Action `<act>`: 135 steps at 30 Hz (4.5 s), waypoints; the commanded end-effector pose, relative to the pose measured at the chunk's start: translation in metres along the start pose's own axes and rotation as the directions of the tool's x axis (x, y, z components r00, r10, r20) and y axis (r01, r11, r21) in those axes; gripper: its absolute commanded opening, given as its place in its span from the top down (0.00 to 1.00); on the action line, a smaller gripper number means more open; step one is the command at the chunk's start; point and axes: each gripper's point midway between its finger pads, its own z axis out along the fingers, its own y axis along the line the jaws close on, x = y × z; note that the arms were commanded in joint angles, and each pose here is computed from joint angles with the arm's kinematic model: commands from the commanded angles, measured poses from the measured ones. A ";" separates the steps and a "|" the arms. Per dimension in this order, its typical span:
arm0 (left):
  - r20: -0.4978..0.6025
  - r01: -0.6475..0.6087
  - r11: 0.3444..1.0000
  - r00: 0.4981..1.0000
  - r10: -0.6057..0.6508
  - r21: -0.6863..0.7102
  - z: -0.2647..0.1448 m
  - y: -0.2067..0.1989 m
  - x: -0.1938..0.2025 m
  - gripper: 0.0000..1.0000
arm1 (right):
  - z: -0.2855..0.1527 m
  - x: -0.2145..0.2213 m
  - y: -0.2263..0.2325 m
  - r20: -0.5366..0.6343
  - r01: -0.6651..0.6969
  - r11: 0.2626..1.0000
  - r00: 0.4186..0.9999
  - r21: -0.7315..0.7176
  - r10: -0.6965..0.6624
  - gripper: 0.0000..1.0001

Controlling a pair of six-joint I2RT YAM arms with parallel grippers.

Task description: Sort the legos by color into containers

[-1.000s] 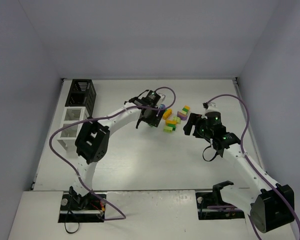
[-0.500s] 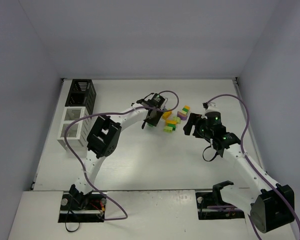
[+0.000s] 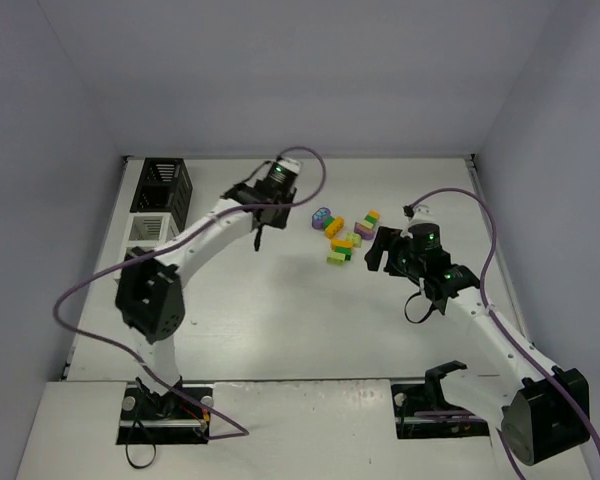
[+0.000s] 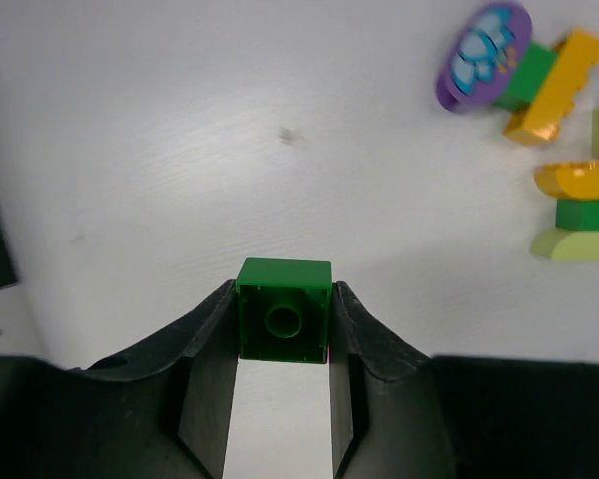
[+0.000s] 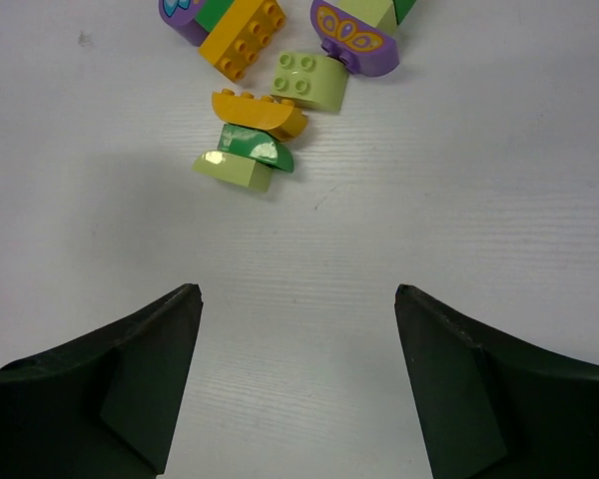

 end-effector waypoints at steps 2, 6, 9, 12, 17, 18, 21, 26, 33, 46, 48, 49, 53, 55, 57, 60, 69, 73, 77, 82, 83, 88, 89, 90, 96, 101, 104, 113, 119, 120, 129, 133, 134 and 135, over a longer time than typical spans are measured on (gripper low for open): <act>0.176 0.227 0.961 0.964 -0.199 -0.160 -0.084 0.101 -0.031 0.89 | -0.004 -0.015 0.010 0.060 0.020 0.999 0.998 -0.035 -0.018 0.25; 0.223 0.361 0.903 0.924 -0.311 -0.236 -0.120 0.173 -0.008 0.89 | -0.004 -0.014 0.014 0.057 0.028 0.998 0.998 -0.052 -0.025 0.26; 0.220 0.427 0.861 0.900 -0.376 -0.277 -0.131 0.210 0.017 0.89 | -0.003 -0.012 0.016 0.050 0.031 0.997 0.998 -0.064 -0.027 0.26; 0.215 0.466 0.821 0.884 -0.416 -0.328 -0.135 0.237 0.036 0.89 | -0.003 -0.011 0.017 0.046 0.033 0.997 0.998 -0.070 -0.030 0.26; 0.237 0.550 0.736 0.835 -0.497 -0.395 -0.126 0.273 0.058 0.88 | -0.004 -0.014 0.021 0.064 0.036 0.995 0.998 -0.094 -0.030 0.27; 0.235 0.556 0.727 0.831 -0.504 -0.403 -0.123 0.276 0.062 0.88 | -0.005 -0.015 0.023 0.071 0.036 0.994 0.997 -0.101 -0.029 0.27; 0.229 0.581 0.688 0.810 -0.539 -0.436 -0.117 0.293 0.072 0.80 | -0.006 -0.015 0.024 0.074 0.037 0.994 0.997 -0.107 -0.029 0.27; 0.212 0.579 0.679 0.808 -0.549 -0.450 -0.101 0.304 0.073 0.76 | -0.006 -0.015 0.025 0.075 0.037 0.993 0.997 -0.112 -0.029 0.27; 0.183 0.580 0.680 0.804 -0.566 -0.449 -0.090 0.305 0.073 0.57 | -0.006 -0.014 0.024 0.075 0.040 0.994 0.997 -0.105 -0.032 0.27; 0.337 0.615 0.764 0.773 -0.537 -0.195 -0.137 0.268 0.021 0.39 | -0.010 -0.028 0.009 0.144 0.007 1.000 0.990 -0.008 -0.006 0.00; 0.367 0.575 0.807 0.785 -0.499 -0.133 -0.145 0.249 0.004 0.39 | -0.011 -0.029 0.005 0.147 0.003 1.000 0.989 0.010 -0.004 0.00; 0.381 0.545 0.833 0.794 -0.474 -0.098 -0.152 0.234 -0.005 0.39 | -0.011 -0.030 0.005 0.144 0.007 1.000 0.990 0.012 -0.009 0.00; 0.391 0.383 0.924 0.846 -0.361 0.025 -0.165 0.173 -0.031 0.39 | -0.003 -0.029 0.002 0.097 0.006 0.999 0.995 0.049 -0.011 0.00; 0.390 0.335 0.939 0.857 -0.337 0.075 -0.168 0.154 -0.036 0.39 | 0.007 -0.019 0.009 0.037 0.020 1.000 0.999 0.016 -0.020 0.00; 0.382 0.280 0.953 0.873 -0.304 0.119 -0.166 0.133 -0.033 0.39 | 0.014 -0.020 0.012 0.023 0.017 1.000 1.000 0.012 -0.017 0.01; 0.393 0.227 0.962 0.879 -0.271 0.154 -0.161 0.114 -0.029 0.39 | 0.024 -0.024 0.016 0.010 0.014 1.000 1.000 0.017 -0.014 0.08; 0.349 0.202 0.971 0.907 -0.234 0.126 -0.143 0.104 -0.008 0.39 | 0.069 -0.014 0.039 -0.062 0.028 0.999 0.998 0.019 -0.027 0.25; 0.319 0.219 0.972 0.918 -0.236 0.087 -0.133 0.110 -0.001 0.39 | 0.091 -0.008 0.046 -0.081 0.029 0.998 0.996 0.058 -0.024 0.17; 0.296 0.219 0.972 0.926 -0.235 0.087 -0.128 0.107 0.001 0.39 | 0.114 -0.003 0.043 -0.107 0.017 0.994 0.994 0.106 -0.006 0.16; 0.302 0.220 0.972 0.924 -0.235 0.085 -0.129 0.108 0.001 0.39 | 0.132 -0.001 0.045 -0.115 0.021 0.990 0.993 0.140 -0.005 0.16; 0.299 0.221 0.972 0.924 -0.236 0.085 -0.128 0.108 0.002 0.39 | 0.136 0.001 0.046 -0.121 0.023 0.989 0.993 0.145 -0.005 0.16; 0.281 0.219 0.972 0.931 -0.235 0.087 -0.123 0.106 0.004 0.39 | 0.149 0.006 0.050 -0.133 0.021 0.988 0.991 0.156 0.000 0.18; 0.280 0.220 0.972 0.931 -0.235 0.084 -0.122 0.107 0.004 0.39 | 0.151 0.009 0.050 -0.136 0.023 0.986 0.991 0.163 -0.001 0.18; 0.274 0.220 0.972 0.933 -0.234 0.083 -0.121 0.107 0.005 0.39 | 0.152 0.008 0.051 -0.133 0.020 0.986 0.991 0.167 0.002 0.18; 0.274 0.218 0.972 0.933 -0.235 0.092 -0.122 0.105 0.005 0.39 | 0.158 0.020 0.057 -0.151 0.028 0.984 0.988 0.174 -0.001 0.21; 0.272 0.215 0.972 0.934 -0.233 0.095 -0.121 0.104 0.005 0.39 | 0.153 0.026 0.063 -0.164 0.072 0.986 0.985 0.153 -0.046 0.26; 0.273 0.214 0.972 0.933 -0.234 0.102 -0.122 0.103 0.005 0.39 | 0.142 0.030 0.069 -0.161 0.149 0.980 0.979 0.135 -0.127 0.32; 0.276 0.215 0.970 0.931 -0.239 0.114 -0.124 0.101 0.003 0.39 | 0.113 0.049 0.107 -0.178 0.263 0.962 0.946 -0.071 -0.271 0.34; 0.269 0.214 0.970 0.933 -0.237 0.111 -0.122 0.102 0.005 0.39 | 0.092 0.025 0.112 -0.091 0.315 0.946 0.943 -0.080 -0.321 0.31; 0.269 0.214 0.970 0.933 -0.237 0.111 -0.121 0.101 0.005 0.39 | 0.092 0.017 0.105 -0.070 0.330 0.943 0.940 -0.046 -0.333 0.31; 0.262 0.209 0.971 0.937 -0.232 0.114 -0.119 0.100 0.006 0.39 | 0.096 -0.002 0.075 -0.103 0.577 0.813 0.807 -0.077 -0.582 0.31; 0.261 0.206 0.972 0.937 -0.230 0.115 -0.118 0.100 0.006 0.39 | 0.106 0.004 0.058 -0.166 0.633 0.767 0.750 -0.102 -0.641 0.25; 0.260 0.206 0.972 0.938 -0.229 0.113 -0.117 0.100 0.006 0.39 | 0.108 0.003 0.053 -0.173 0.638 0.764 0.745 -0.098 -0.644 0.25; 0.260 0.205 0.972 0.938 -0.229 0.116 -0.118 0.099 0.006 0.39 | 0.112 0.003 0.046 -0.185 0.632 0.769 0.747 -0.100 -0.638 0.25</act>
